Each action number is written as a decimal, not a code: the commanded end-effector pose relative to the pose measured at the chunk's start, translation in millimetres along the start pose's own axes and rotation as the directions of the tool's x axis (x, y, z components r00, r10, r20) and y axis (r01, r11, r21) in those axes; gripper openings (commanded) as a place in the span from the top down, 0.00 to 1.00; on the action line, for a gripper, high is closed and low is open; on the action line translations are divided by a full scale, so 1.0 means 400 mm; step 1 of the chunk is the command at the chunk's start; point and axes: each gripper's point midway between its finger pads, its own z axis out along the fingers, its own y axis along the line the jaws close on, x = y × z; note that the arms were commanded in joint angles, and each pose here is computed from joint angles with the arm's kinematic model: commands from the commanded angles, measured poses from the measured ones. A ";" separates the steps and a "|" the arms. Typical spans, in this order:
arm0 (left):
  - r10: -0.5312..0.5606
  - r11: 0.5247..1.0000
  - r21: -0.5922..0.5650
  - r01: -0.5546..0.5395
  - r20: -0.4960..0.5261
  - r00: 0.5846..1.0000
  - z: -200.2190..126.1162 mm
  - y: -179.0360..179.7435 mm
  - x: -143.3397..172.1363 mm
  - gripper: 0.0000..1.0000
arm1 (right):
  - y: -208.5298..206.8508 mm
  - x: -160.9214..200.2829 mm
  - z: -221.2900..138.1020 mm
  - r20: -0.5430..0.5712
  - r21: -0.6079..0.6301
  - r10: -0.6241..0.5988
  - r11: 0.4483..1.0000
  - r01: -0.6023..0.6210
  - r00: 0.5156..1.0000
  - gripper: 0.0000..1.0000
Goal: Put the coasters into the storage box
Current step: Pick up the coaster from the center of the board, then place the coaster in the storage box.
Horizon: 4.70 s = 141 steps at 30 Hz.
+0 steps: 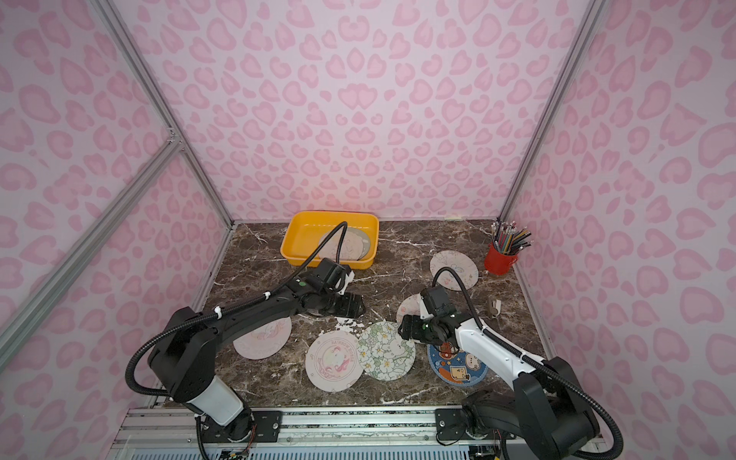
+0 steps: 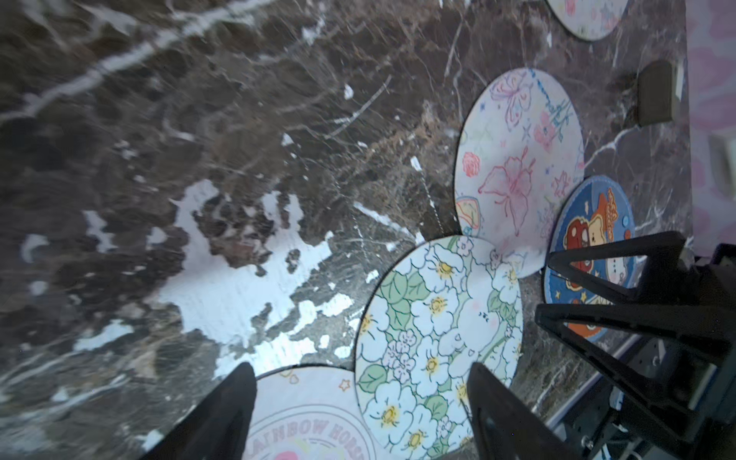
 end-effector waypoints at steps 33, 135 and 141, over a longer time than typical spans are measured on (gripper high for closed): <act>0.181 0.978 -0.055 -0.200 -0.244 0.953 0.170 -0.039 0.150 0.34 | -0.043 0.133 0.058 -0.062 0.032 0.106 0.994 -0.104 0.992 0.40; -0.227 0.959 -0.145 0.243 0.118 0.967 -0.085 0.320 0.087 0.05 | 0.802 -0.748 0.024 0.405 -0.449 -0.237 0.790 0.418 0.883 1.00; -0.244 0.954 -0.152 0.258 0.107 0.964 -0.080 0.335 0.090 0.05 | 0.823 -0.783 0.114 0.410 -0.506 -0.203 0.760 0.408 0.889 1.00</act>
